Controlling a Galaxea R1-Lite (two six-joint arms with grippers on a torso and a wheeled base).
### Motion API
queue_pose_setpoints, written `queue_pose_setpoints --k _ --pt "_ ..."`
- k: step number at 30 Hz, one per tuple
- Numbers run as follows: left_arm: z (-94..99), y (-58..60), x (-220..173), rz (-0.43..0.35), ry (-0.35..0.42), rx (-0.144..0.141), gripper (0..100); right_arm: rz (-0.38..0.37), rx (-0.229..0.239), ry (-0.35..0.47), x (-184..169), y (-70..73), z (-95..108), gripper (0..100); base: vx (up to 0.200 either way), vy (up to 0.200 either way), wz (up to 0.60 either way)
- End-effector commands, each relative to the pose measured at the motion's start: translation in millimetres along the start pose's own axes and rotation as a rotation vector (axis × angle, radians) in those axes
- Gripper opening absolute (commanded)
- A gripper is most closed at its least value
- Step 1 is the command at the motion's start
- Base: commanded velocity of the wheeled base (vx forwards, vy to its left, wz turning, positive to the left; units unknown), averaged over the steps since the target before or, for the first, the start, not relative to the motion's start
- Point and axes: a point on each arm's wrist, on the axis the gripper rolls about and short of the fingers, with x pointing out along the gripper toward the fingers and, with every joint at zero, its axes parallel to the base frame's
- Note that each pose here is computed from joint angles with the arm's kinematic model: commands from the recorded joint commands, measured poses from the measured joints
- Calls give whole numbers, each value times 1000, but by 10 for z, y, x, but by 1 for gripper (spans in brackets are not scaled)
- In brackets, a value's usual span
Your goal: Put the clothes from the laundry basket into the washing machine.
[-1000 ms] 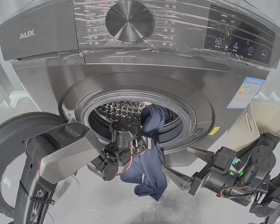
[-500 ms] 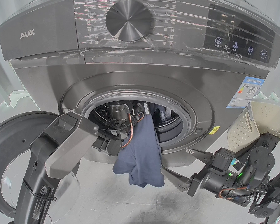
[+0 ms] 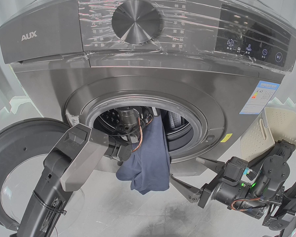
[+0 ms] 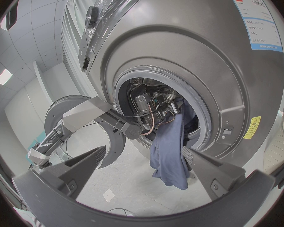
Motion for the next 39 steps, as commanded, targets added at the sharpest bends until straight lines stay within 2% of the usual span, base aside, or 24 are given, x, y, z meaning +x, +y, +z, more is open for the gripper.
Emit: queue_pose_setpoints --k 1,3,5,6,10,15,18,20,25,29,32,36,37,39 --pt "17 -44 -104 1 61 -9 100 -1 -1 2 2 -2 -4 100 0 0 0" --pt "68 -35 -206 13 129 3 100 -1 -1 2 2 -2 -4 100 0 0 0" --pt "218 -42 -330 13 192 7 100 0 -1 0 0 -2 -1 100 0 0 0" --pt "283 -45 -381 10 208 9 100 0 -1 0 0 -2 -1 100 0 0 0" --pt "326 -35 -501 1 251 13 100 1 1 2 1 2 -5 100 0 0 0" --pt "257 -97 -825 -49 373 23 100 4 1 1 -2 13 -3 100 0 0 0" --pt "65 -117 -1047 -82 486 43 100 4 1 0 -4 13 0 100 0 0 0" --pt "-22 -124 -1108 -91 517 48 100 6 1 0 -4 17 0 100 0 0 0" --pt "-290 -129 -1139 -97 549 55 100 9 1 0 -5 24 -2 100 0 0 0" --pt "-359 -120 -1131 -96 556 58 100 14 0 0 -8 35 0 100 0 0 0" --pt "-481 -96 -1084 -94 557 78 100 14 -1 -2 -10 36 4 100 0 0 0" --pt "-512 -57 -1006 -79 540 79 100 14 -1 -5 -14 36 11 100 0 0 0" --pt "-512 -57 -1006 -79 540 79 0 15 0 -6 -12 37 14 100 0 0 0" --pt "-515 -57 -1002 -79 540 79 0 15 -2 -8 -14 38 17 100 0 0 0"
